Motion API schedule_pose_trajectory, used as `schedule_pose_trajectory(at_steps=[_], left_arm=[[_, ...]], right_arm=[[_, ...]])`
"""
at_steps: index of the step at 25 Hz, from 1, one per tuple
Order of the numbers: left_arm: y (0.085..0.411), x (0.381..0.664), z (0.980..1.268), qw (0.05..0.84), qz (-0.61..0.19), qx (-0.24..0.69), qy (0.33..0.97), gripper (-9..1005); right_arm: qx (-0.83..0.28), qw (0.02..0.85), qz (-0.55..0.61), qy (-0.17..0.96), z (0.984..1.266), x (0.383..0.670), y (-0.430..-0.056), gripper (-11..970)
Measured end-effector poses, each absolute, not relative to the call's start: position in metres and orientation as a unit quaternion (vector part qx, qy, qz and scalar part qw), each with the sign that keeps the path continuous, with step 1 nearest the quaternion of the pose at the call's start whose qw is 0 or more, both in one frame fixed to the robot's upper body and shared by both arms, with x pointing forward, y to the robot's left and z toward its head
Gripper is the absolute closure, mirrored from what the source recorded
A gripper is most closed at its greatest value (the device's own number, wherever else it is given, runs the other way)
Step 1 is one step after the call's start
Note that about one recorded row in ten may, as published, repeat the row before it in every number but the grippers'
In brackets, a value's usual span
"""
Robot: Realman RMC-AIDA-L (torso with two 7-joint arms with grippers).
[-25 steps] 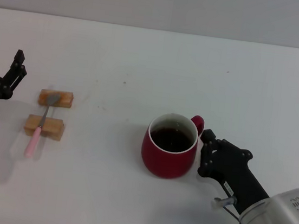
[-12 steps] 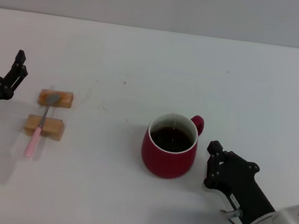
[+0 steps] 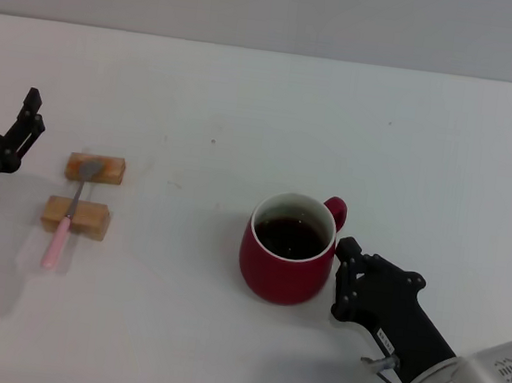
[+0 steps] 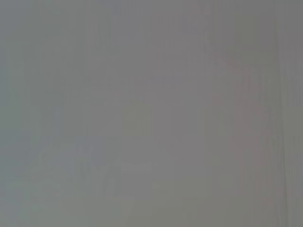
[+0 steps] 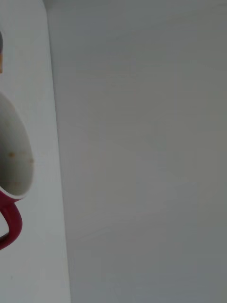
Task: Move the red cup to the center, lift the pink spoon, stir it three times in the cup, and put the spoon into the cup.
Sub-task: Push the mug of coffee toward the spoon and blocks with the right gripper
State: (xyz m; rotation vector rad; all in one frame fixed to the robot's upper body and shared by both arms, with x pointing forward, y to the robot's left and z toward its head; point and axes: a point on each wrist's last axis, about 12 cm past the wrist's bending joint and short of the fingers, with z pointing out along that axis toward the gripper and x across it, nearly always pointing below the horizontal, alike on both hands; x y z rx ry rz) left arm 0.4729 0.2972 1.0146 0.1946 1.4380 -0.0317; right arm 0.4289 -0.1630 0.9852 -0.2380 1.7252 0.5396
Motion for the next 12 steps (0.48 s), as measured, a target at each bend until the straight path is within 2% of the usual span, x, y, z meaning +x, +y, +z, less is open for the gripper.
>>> schedule_pose_trajectory(at_steps=[12], left_arm=[[0.2967,0.4754,1.0157,0.749,-0.015,0.088,0.656,154]], right_arm=[[-0.116,0.611,0.239,0.746,0.9882,0.4388,-0.1573,959]])
